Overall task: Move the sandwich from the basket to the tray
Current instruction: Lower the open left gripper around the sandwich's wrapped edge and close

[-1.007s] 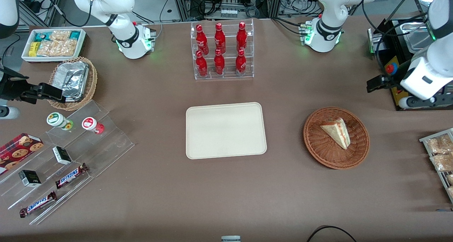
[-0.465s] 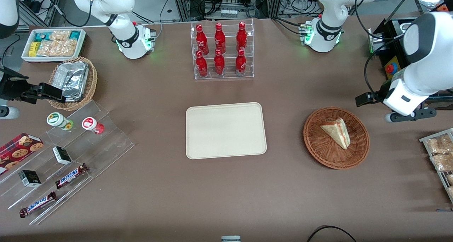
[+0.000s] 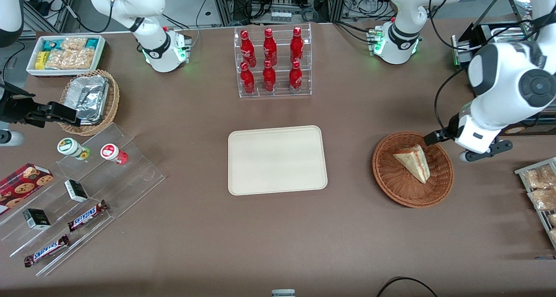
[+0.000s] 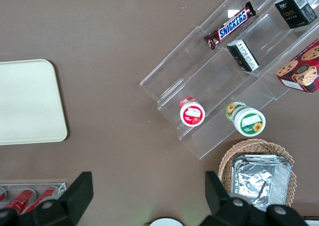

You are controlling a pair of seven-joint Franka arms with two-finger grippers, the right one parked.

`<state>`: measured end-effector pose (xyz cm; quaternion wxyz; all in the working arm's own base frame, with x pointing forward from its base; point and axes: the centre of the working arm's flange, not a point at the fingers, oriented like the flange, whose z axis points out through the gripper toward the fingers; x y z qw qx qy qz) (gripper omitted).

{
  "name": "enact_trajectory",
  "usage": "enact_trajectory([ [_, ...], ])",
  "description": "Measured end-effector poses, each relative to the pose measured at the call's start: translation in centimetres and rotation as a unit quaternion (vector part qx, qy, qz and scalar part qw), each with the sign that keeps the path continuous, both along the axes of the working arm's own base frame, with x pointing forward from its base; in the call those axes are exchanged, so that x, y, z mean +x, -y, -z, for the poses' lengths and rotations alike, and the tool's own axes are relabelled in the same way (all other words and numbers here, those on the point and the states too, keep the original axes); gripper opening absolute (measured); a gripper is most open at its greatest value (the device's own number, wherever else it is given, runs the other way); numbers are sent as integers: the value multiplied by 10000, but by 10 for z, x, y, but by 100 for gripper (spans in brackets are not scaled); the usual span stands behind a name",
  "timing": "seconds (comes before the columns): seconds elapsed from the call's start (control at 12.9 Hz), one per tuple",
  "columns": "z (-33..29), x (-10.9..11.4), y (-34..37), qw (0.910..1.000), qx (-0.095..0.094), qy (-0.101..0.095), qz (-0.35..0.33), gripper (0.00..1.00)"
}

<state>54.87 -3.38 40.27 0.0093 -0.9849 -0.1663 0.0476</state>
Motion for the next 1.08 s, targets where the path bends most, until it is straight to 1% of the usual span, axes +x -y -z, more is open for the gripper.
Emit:
enact_trajectory([
  [0.23,18,2,1,9978,64,7,-653,100],
  [0.39,31,4,2,9936,106,31,-1121,100],
  [0.54,44,4,2,9894,130,66,-1447,100],
  [0.93,69,2,3,9865,120,178,-1623,100],
  [1.08,80,-1,2,9863,120,183,-1635,100],
])
